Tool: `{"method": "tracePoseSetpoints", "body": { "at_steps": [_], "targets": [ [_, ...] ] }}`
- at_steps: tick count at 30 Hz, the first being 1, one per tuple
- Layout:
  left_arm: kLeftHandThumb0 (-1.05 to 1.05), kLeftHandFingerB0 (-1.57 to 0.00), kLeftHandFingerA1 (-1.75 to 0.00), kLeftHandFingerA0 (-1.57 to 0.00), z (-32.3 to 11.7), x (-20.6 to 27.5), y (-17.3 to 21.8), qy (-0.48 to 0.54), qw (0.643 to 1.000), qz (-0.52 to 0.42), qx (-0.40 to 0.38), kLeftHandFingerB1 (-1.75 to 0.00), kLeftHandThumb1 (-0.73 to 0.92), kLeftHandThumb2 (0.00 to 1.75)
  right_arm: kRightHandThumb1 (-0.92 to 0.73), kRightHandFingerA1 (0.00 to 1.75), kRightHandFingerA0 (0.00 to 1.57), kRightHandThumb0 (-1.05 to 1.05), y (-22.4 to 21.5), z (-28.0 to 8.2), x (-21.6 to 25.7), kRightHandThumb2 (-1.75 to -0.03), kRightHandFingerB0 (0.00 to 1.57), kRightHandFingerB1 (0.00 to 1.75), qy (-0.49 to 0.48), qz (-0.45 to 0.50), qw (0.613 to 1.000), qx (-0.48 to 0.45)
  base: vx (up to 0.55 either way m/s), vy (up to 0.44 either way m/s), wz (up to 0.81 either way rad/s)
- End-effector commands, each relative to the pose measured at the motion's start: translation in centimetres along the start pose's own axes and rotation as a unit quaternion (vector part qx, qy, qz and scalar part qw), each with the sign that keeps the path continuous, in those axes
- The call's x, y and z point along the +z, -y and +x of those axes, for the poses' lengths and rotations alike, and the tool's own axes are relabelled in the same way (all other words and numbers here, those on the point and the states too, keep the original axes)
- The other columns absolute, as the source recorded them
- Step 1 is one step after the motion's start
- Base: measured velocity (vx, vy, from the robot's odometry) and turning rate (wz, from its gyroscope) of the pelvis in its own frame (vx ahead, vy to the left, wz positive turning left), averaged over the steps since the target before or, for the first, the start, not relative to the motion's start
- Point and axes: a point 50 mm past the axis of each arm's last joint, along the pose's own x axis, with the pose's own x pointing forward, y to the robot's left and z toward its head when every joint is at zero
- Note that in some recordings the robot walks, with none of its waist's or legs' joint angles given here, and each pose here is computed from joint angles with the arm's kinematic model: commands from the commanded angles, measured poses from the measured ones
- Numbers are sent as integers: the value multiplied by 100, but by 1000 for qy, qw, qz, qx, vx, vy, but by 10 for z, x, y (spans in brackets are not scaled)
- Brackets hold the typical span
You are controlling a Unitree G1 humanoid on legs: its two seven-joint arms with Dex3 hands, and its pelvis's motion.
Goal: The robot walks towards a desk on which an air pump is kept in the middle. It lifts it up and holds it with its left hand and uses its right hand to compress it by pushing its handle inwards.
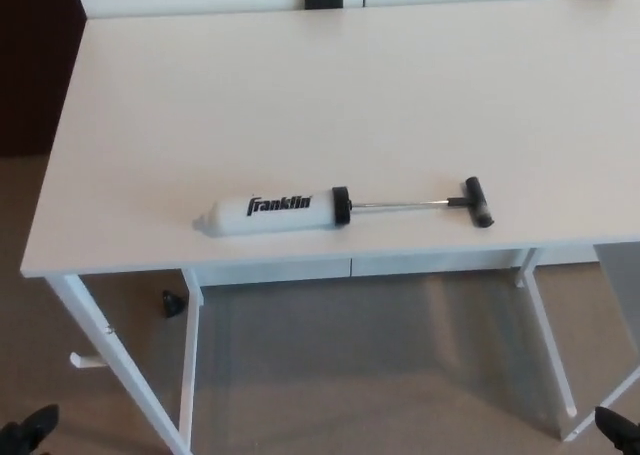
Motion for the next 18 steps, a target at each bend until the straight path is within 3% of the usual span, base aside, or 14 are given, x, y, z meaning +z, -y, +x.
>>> {"method": "tracePoseSetpoints", "body": {
  "at_steps": [1, 11, 18],
  "targets": [
    [-71, 0, -28, 0, -2, 0, -4, -2, 1000, 11, -2, -21, 73, 103, -80, 40, 4, -74, 1, 1, 1, -108, 0, 24, 1, -6, 1000, 0, 0, 0, 0],
    [-72, -2, -29, -2, -1, 1, -4, -1, 1000, 14, -3, -21, 73, 102, -79, 41, 5, -76, 2, 2, 4, -108, 0, 24, 1, -6, 1000, 0, -3, 168, -1],
    [-76, -5, -33, -5, 1, 3, -4, 1, 1000, 20, 0, -20, 73, 100, -80, 44, 5, -77, 2, 4, 4, -109, 0, 25, 5, -10, 1000, -3, 23, 25, 4]
  ]
}}
